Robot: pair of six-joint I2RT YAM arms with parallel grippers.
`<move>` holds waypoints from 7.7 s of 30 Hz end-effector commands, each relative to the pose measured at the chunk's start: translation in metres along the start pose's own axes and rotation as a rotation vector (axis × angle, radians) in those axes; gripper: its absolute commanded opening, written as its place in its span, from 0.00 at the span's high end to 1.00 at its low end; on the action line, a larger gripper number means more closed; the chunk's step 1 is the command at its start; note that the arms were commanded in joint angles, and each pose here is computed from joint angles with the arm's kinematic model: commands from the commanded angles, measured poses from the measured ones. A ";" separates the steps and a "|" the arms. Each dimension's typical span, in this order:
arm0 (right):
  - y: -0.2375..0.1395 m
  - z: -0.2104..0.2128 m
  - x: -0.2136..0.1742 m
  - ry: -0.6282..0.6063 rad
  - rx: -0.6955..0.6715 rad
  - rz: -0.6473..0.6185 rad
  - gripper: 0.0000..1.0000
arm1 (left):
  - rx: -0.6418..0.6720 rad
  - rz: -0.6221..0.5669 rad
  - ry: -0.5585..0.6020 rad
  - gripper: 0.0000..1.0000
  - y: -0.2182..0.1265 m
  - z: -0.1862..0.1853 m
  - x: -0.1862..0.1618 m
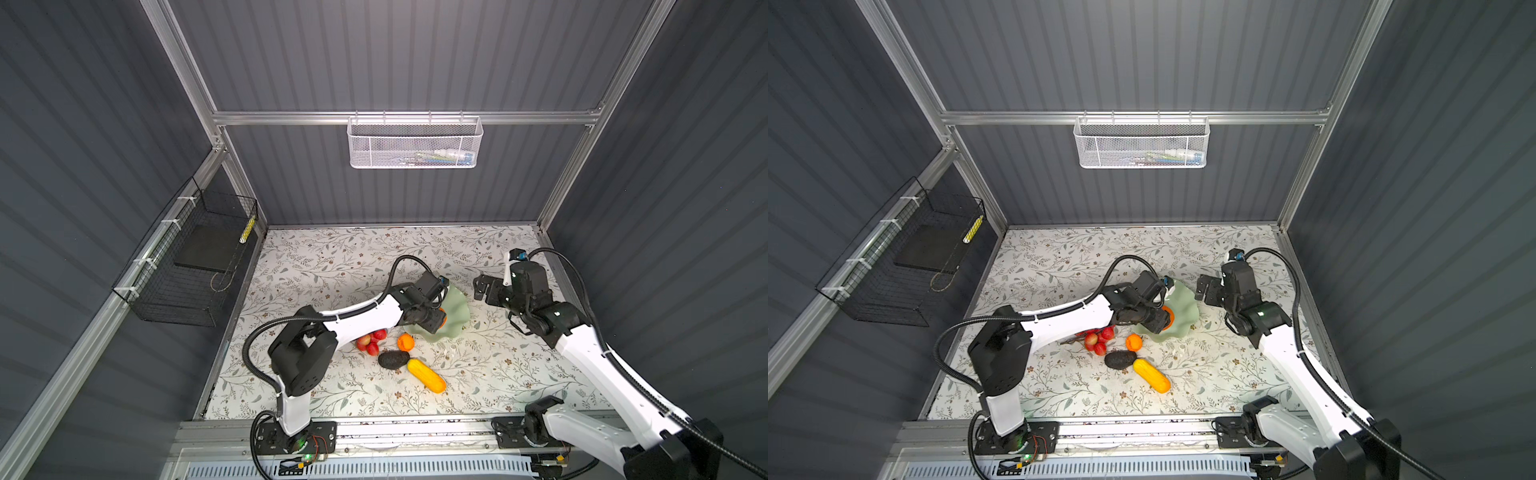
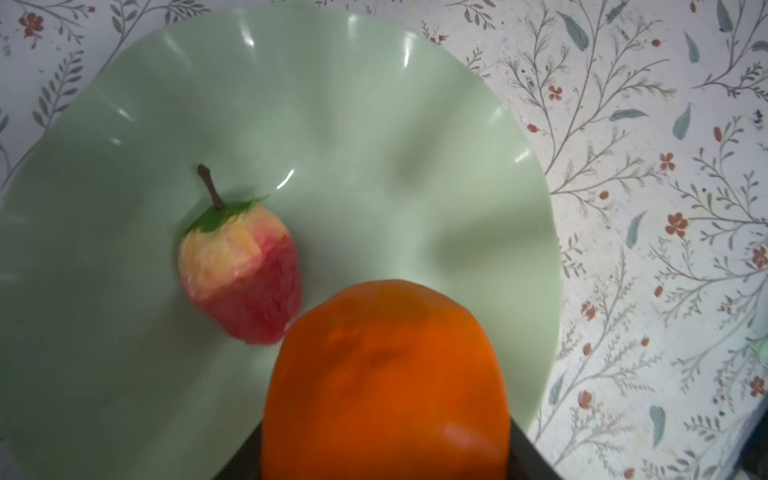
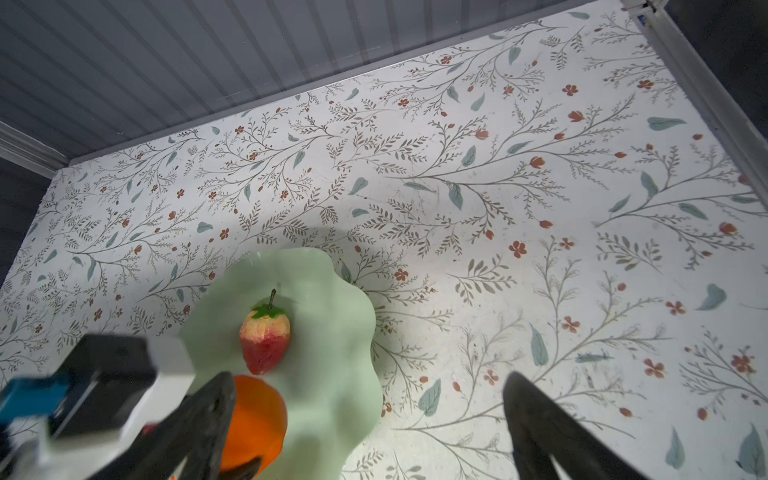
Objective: Place and organize the fake fruits in the fruit bowl
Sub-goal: 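Lift the orange fruit into the bowl beside the strawberry and release it, then grasp the yellow squash with the right gripper while the left gripper withdraws, then place the yellow squash into the bowl with the right gripper, then grasp the dark avocado with the left gripper while the right gripper withdraws, then lift the avocado into the bowl and release it with the left gripper, then grasp the small tangerine beside the bowl with the right gripper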
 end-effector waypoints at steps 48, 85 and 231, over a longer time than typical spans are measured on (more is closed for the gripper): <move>0.003 0.184 -0.200 -0.696 0.446 0.548 0.69 | 0.429 -0.778 -0.623 0.00 -0.244 0.199 -0.031; 0.140 0.084 -0.039 -0.384 0.019 0.425 0.50 | -0.193 -0.111 -0.230 0.13 -0.152 0.105 -0.056; 0.063 0.198 -0.148 -0.091 0.182 0.560 0.20 | 0.499 -0.807 -0.481 0.00 -0.256 0.185 -0.055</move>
Point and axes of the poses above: each gripper's point midway between its finger pads, its own y axis out along the fingers, its own z axis along the line the jaws close on, x = y × z, the point moved 4 cm from there along -y, back along the fingers, and after that the axes turned 15 degrees about -y, right-handed, at the moved point
